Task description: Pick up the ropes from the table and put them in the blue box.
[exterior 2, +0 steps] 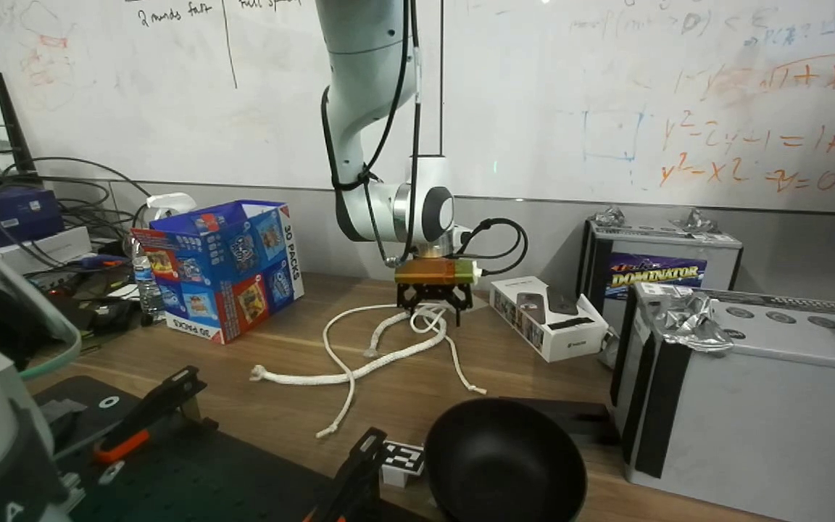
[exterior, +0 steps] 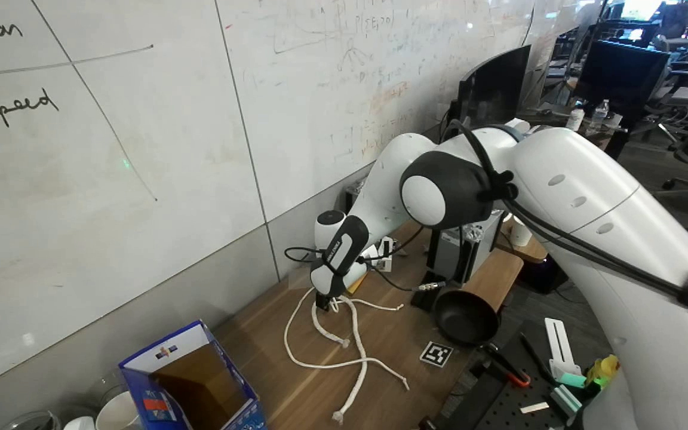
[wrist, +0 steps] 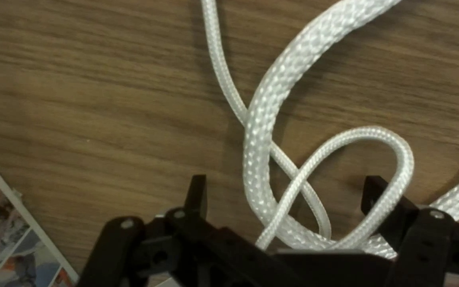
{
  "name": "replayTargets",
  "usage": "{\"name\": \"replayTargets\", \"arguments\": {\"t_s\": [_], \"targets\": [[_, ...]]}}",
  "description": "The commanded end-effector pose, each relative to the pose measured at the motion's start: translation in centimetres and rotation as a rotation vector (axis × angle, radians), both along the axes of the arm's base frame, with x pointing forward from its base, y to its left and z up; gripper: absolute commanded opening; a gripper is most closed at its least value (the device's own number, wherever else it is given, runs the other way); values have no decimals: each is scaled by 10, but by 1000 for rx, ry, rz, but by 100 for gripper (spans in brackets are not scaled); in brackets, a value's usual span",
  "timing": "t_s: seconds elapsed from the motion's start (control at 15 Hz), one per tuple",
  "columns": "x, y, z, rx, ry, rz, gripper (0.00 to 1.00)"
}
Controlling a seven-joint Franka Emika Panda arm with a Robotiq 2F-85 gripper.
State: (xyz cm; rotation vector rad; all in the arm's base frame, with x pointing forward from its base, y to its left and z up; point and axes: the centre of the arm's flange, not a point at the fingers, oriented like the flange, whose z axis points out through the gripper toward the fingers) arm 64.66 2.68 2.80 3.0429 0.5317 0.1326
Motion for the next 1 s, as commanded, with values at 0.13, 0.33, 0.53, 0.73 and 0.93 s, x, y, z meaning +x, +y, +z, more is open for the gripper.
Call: {"name": "replayTargets", "arguments": {"t_s": [0.13, 0.33, 0.53, 0.73, 0.93], "targets": [[13, 3, -7, -11, -18, -1, 100], [14, 3, -8, -12, -22, -2, 74], [16, 4, -5, -15, -28, -2, 51], [18, 3, -2, -22, -33, -5, 27], [19, 2, 1, -29, -24, -6, 5]]}}
